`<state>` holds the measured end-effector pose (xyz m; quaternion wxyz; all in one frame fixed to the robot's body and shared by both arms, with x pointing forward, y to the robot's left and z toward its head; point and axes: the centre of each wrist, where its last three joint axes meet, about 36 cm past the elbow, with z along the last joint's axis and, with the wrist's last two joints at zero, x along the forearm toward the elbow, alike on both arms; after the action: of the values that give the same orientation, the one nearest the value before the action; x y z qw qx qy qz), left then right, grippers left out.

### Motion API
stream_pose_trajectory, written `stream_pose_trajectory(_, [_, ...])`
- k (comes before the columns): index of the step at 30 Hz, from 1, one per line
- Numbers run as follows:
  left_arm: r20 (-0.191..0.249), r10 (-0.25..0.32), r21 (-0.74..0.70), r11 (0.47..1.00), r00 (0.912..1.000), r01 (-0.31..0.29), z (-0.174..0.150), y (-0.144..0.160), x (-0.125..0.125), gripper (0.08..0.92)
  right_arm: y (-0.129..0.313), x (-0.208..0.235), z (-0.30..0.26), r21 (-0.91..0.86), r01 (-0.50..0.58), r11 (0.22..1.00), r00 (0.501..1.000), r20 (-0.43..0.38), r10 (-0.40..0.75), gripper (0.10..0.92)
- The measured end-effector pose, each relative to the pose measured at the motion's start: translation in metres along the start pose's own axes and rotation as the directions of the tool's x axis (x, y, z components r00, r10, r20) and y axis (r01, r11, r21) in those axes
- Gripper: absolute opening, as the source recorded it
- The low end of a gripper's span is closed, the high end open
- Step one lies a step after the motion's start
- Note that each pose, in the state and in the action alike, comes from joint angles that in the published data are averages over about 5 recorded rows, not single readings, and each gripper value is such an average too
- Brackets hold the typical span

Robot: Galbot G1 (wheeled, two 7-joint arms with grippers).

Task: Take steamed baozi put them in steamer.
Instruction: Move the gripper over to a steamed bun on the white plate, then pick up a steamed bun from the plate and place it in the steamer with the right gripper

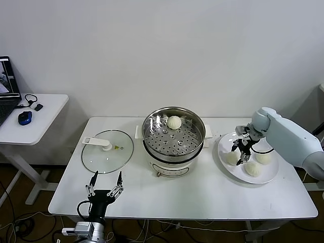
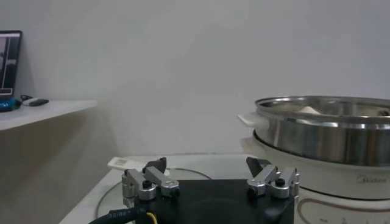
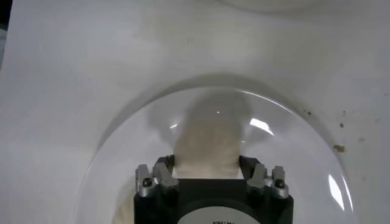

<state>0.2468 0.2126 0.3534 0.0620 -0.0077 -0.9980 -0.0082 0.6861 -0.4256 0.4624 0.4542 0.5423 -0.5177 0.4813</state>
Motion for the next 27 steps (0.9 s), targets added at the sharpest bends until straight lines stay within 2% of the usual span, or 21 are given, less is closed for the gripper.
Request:
stream_pose_trajectory(11, [0.003, 0.0, 0.002, 1.0, 1.0, 0.0, 0.0, 0.0, 0.0, 0.823, -0.004, 0.037, -0.004, 0.006, -0.028, 1.0, 1.0, 0.014, 0.028, 0.687])
stream_pose_trajectory(27, [0.015, 0.018, 0.001, 1.0, 0.9997, -0.018, -0.004, -0.007, -0.002, 0.823, -0.017, 0.162, -0.047, 0.057, -0.119, 0.991, 0.991, 0.065, 0.115, 0.687])
